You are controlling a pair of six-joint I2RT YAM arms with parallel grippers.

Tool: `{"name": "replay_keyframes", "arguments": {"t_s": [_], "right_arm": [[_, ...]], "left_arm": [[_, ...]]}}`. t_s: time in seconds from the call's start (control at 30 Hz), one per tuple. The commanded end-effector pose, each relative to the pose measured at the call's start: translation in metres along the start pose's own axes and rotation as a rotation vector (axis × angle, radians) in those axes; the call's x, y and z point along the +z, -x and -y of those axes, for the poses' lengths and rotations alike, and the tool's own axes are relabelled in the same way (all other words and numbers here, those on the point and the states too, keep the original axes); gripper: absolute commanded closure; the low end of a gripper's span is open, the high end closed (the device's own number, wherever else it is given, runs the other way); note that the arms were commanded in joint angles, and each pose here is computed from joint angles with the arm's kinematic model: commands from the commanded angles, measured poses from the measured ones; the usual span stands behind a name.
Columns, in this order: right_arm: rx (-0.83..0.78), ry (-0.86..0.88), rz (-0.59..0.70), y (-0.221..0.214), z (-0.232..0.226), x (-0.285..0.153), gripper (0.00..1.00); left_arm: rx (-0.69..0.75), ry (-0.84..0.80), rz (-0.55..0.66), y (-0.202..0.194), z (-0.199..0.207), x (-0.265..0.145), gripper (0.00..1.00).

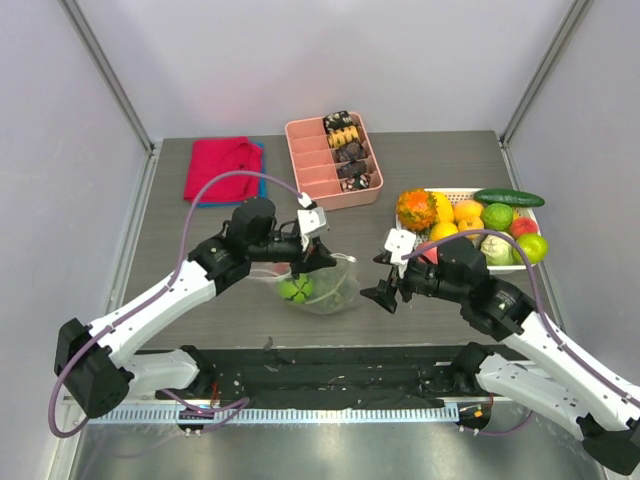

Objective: Place the food in the zip-top bag and seal the zipper
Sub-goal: Adjust the zipper food storage bag at the center of the board.

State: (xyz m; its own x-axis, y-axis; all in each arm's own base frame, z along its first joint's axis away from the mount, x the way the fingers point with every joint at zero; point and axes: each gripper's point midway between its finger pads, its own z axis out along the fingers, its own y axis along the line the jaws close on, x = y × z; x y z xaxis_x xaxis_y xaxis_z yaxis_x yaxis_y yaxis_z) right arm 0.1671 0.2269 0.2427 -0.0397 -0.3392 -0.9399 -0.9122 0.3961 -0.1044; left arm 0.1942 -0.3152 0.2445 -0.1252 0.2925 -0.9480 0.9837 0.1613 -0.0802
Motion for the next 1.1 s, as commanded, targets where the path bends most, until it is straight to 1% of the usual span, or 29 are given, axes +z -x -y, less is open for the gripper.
{"name": "replay_keyframes", "arguments": {"t_s": [0.0,0.03,0.13,0.2,0.23,0.3,0.33,0.4,0.43,0.5,0.53,0.6,0.63,0.67,0.7,0.73,0.77,0.87,0.93,0.97,1.07], "right_arm": [[0.012,-0.037,0.136,0.017,0.006,0.004,0.24],[0.001,-0.043,0.182,0.026,0.008,0.005,0.25],[-0.010,-0.044,0.221,0.034,0.011,0.012,0.30],[-0.008,-0.034,0.219,0.032,0.012,0.019,0.31],[-0.018,-0.037,0.241,0.038,0.013,0.020,0.33],[-0.013,-0.037,0.244,0.036,0.014,0.023,0.36],[-0.022,-0.038,0.270,0.042,0.015,0.025,0.40],[-0.026,-0.018,0.272,0.043,0.013,0.027,0.45],[-0.027,-0.014,0.274,0.044,0.012,0.027,0.51],[-0.033,0.004,0.275,0.043,0.009,0.028,0.59],[-0.039,0.015,0.281,0.045,0.007,0.028,0.66],[-0.043,0.020,0.287,0.047,0.007,0.028,0.77],[-0.044,0.026,0.288,0.048,0.006,0.028,0.94],[-0.045,0.026,0.287,0.048,0.006,0.028,0.99],[-0.047,0.027,0.288,0.048,0.006,0.028,0.99],[-0.053,0.026,0.289,0.048,0.006,0.027,0.99],[-0.055,0.023,0.288,0.048,0.006,0.027,0.99],[-0.046,0.032,0.288,0.049,0.004,0.024,0.99],[-0.043,0.044,0.282,0.048,0.001,0.024,0.99],[-0.043,0.052,0.282,0.048,0.000,0.023,0.99],[-0.045,0.062,0.274,0.046,-0.002,0.024,0.99]], "left_arm": [[0.036,-0.081,0.102,0.030,0.014,-0.008,1.00],[0.039,-0.101,0.103,0.030,0.017,-0.008,1.00],[0.039,-0.119,0.111,0.032,0.021,-0.009,1.00],[0.045,-0.125,0.110,0.032,0.022,-0.010,1.00],[0.047,-0.125,0.108,0.031,0.022,-0.010,1.00],[0.048,-0.126,0.105,0.031,0.023,-0.011,1.00],[0.047,-0.128,0.099,0.029,0.023,-0.011,1.00],[0.043,-0.125,0.095,0.028,0.023,-0.011,1.00],[0.038,-0.123,0.092,0.027,0.022,-0.011,1.00],[0.038,-0.119,0.095,0.028,0.022,-0.011,1.00],[0.038,-0.119,0.095,0.028,0.022,-0.011,1.00],[0.030,-0.124,0.090,0.027,0.022,-0.010,1.00],[0.026,-0.123,0.087,0.026,0.022,-0.010,1.00],[0.025,-0.120,0.085,0.025,0.021,-0.010,1.00],[0.025,-0.116,0.082,0.025,0.020,-0.010,1.00],[0.026,-0.093,0.078,0.024,0.017,-0.011,0.97],[0.027,-0.076,0.076,0.024,0.014,-0.011,0.85],[0.041,0.000,0.087,0.030,0.002,-0.013,0.66],[0.060,0.027,0.122,0.042,-0.001,-0.015,0.60],[0.058,0.032,0.138,0.046,0.000,-0.016,0.55],[0.099,0.003,0.156,0.054,0.009,-0.011,0.51]]}}
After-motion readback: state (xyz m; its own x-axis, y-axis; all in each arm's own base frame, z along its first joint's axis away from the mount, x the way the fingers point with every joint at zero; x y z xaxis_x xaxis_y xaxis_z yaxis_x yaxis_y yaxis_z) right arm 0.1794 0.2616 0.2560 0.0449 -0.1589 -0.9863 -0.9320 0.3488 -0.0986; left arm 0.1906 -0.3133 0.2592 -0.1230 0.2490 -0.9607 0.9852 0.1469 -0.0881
